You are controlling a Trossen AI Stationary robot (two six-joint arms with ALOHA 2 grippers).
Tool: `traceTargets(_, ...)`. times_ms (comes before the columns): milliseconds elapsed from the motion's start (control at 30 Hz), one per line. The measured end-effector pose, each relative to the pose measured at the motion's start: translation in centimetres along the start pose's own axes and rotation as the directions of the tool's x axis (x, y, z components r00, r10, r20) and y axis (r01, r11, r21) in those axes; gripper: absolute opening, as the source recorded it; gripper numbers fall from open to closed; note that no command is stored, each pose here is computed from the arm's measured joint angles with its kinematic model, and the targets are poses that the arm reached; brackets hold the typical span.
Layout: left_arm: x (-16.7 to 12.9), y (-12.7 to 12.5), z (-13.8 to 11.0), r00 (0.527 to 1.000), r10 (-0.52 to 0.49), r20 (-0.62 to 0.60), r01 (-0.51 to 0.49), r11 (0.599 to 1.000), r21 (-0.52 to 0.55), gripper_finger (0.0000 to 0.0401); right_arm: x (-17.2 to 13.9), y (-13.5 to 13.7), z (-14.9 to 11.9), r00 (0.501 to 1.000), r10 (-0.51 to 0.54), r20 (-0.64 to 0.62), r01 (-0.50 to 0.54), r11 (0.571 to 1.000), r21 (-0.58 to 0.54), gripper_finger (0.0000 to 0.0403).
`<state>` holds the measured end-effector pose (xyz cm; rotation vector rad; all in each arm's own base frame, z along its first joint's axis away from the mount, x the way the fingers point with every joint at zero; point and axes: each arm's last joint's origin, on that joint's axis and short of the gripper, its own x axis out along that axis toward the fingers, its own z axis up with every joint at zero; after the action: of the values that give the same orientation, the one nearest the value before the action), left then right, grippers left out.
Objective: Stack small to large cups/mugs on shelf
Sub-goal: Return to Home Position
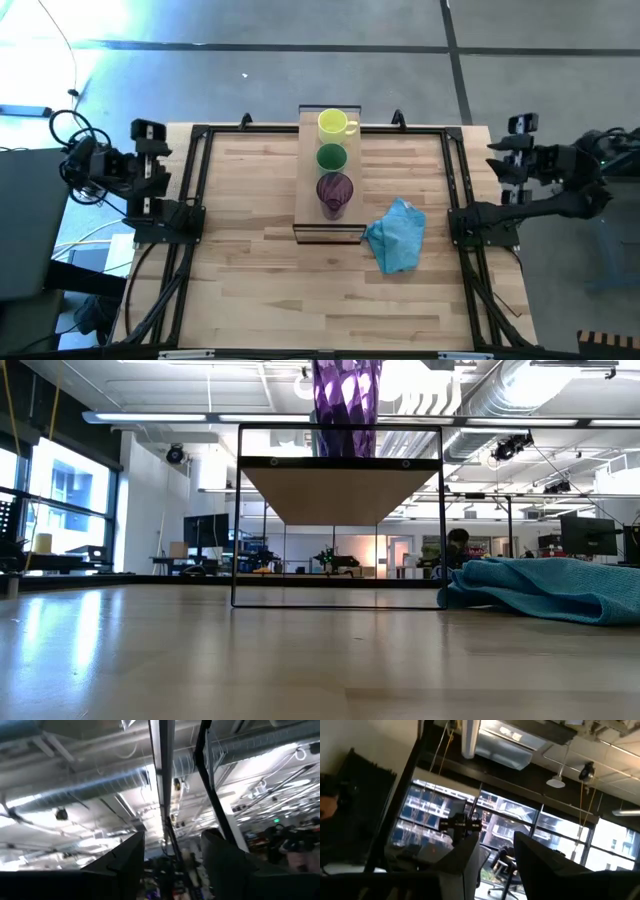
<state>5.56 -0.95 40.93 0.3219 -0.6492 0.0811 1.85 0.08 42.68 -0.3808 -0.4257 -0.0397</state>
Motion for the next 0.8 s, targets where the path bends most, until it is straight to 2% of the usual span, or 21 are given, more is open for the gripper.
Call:
traceTargets(100, 0.0, -0.2, -0.4, 0.999, -0.014, -0.042, 0.011, 0.997, -0.075, 0.0184, 0.0, 0.3, -0.8, 1.0, -0.02, 0.009, 0.019, 0.998, 0.058, 0.0115)
traceTargets(267, 0.5, -0.5, -1.2, 0.992, 0.029, -0.119, -0.054, 0.977, -0.207, 0.0184, 0.5, 0.5, -2.1, 0.994, -0.093, -0.061, 0.102, 0.982, 0.161, 0.0115)
traceTargets(333, 0.9, -0.7, -1.5, 0.99, 0.022, -0.136, -0.063, 0.95, -0.305, 0.0184, 0.5, 0.7, -2.6, 0.989, -0.113, -0.094, 0.131, 0.969, 0.208, 0.0115)
traceTargets(433, 1.4, -1.1, -2.0, 0.986, -0.002, -0.164, -0.076, 0.882, -0.465, 0.0184, 0.7, 0.8, -3.1, 0.986, -0.105, -0.132, 0.142, 0.94, 0.31, 0.0115)
traceTargets(500, 1.6, -1.5, -2.6, 0.979, -0.021, -0.201, -0.09, 0.847, -0.525, 0.0184, 0.7, 0.8, -3.1, 0.981, -0.131, -0.145, 0.176, 0.915, 0.364, 0.0115)
traceTargets(600, 1.8, -1.8, -3.6, 0.954, 0.002, -0.3, -0.138, 0.891, -0.433, 0.0184, 0.5, 0.8, -3.3, 0.974, -0.144, -0.172, 0.212, 0.843, 0.494, 0.0115)
traceTargets(667, 1.6, -1.8, -4.2, 0.918, 0.088, -0.386, -0.244, 0.894, -0.375, 0.0184, 0.5, 0.8, -3.5, 0.973, -0.134, -0.186, 0.21, 0.846, 0.49, 0.0115)
traceTargets(733, 1.4, -1.6, -4.6, 0.876, 0.183, -0.446, -0.359, 0.864, -0.353, 0.0184, 0.5, 0.9, -3.5, 0.977, -0.108, -0.182, 0.182, 0.867, 0.463, 0.0115)
traceTargets(800, 1.4, -1.5, -4.7, 0.865, 0.2, -0.459, -0.386, 0.85, -0.358, 0.0184, 0.6, 1.1, -3.4, 0.984, -0.069, -0.165, 0.134, 0.897, 0.422, 0.0115)
